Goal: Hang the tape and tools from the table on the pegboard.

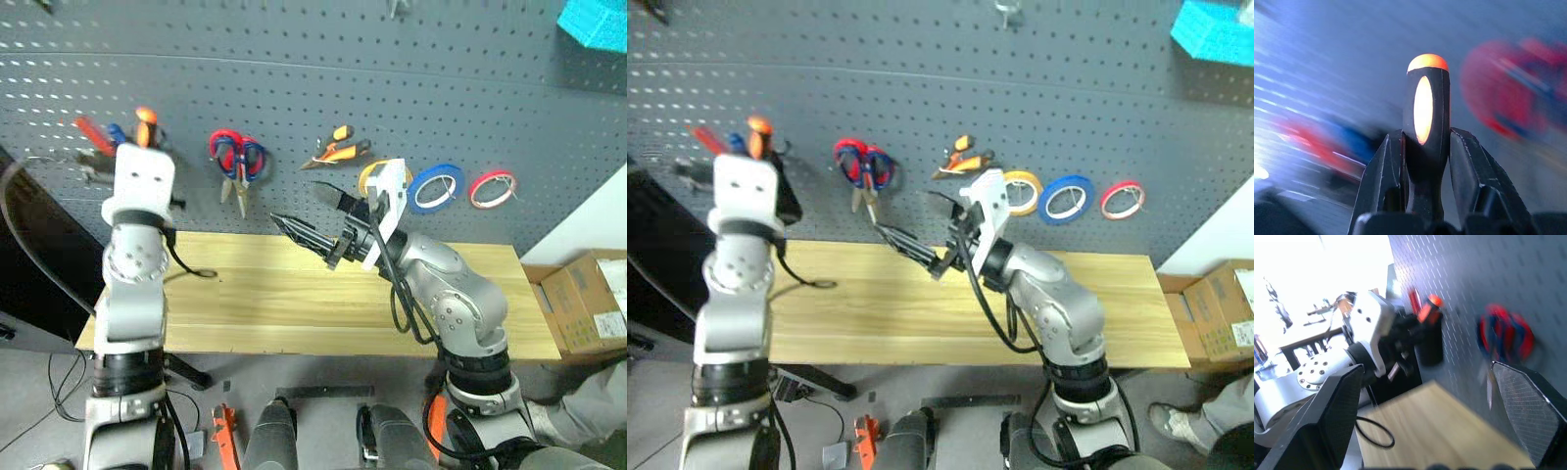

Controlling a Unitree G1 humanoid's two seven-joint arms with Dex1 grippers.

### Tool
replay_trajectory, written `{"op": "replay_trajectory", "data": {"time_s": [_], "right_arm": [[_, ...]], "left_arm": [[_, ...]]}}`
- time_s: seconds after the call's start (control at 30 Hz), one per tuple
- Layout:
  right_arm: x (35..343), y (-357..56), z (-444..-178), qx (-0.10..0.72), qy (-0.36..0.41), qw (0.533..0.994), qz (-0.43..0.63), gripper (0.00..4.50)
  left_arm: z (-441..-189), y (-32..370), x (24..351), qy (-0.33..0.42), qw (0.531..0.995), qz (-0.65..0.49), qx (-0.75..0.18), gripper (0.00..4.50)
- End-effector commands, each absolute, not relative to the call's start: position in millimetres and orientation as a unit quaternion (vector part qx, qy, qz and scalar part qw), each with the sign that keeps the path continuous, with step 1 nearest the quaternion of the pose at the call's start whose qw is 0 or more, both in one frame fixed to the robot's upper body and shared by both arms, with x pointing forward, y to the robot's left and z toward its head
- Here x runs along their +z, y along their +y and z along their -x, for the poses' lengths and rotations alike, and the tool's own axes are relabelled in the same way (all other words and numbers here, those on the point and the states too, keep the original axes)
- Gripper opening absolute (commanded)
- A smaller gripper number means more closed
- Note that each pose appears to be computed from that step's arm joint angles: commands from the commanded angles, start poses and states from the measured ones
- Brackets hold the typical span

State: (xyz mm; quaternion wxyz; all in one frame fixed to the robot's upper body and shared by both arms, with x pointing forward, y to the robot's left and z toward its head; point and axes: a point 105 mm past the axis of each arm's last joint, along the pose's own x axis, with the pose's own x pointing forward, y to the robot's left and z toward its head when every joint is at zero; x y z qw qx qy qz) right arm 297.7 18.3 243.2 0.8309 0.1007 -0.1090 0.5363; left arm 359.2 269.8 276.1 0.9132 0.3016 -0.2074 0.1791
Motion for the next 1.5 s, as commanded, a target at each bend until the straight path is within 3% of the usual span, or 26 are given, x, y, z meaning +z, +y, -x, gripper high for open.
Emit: {"op": "replay_trajectory", "data": {"time_s": [0.03,0.2,0.43,0.7,0.97,1.33,1.5], "right_arm": [[271,20,-303,0.530,-0.165,0.824,-0.113,4.50],[293,23,-316,0.506,-0.209,0.828,-0.122,4.50],[298,24,-324,0.480,-0.231,0.839,-0.115,4.50],[287,18,-321,0.464,-0.219,0.851,-0.111,4.50],[284,13,-323,0.457,-0.212,0.858,-0.102,4.50],[282,15,-324,0.461,-0.208,0.857,-0.098,4.50],[281,9,-324,0.454,-0.209,0.862,-0.087,4.50]], "left_arm": [[-370,272,325,-0.272,0.894,-0.303,0.186,0.92],[-405,272,366,-0.300,0.904,-0.260,0.157,0.92],[-447,273,344,-0.230,0.951,-0.179,0.099,0.92],[-455,301,294,-0.155,0.975,-0.095,0.126,0.92],[-453,304,280,-0.152,0.974,-0.094,0.137,0.92],[-445,312,281,-0.175,0.970,-0.072,0.153,4.45],[-438,295,299,-0.220,0.965,-0.067,0.122,4.45]]}}
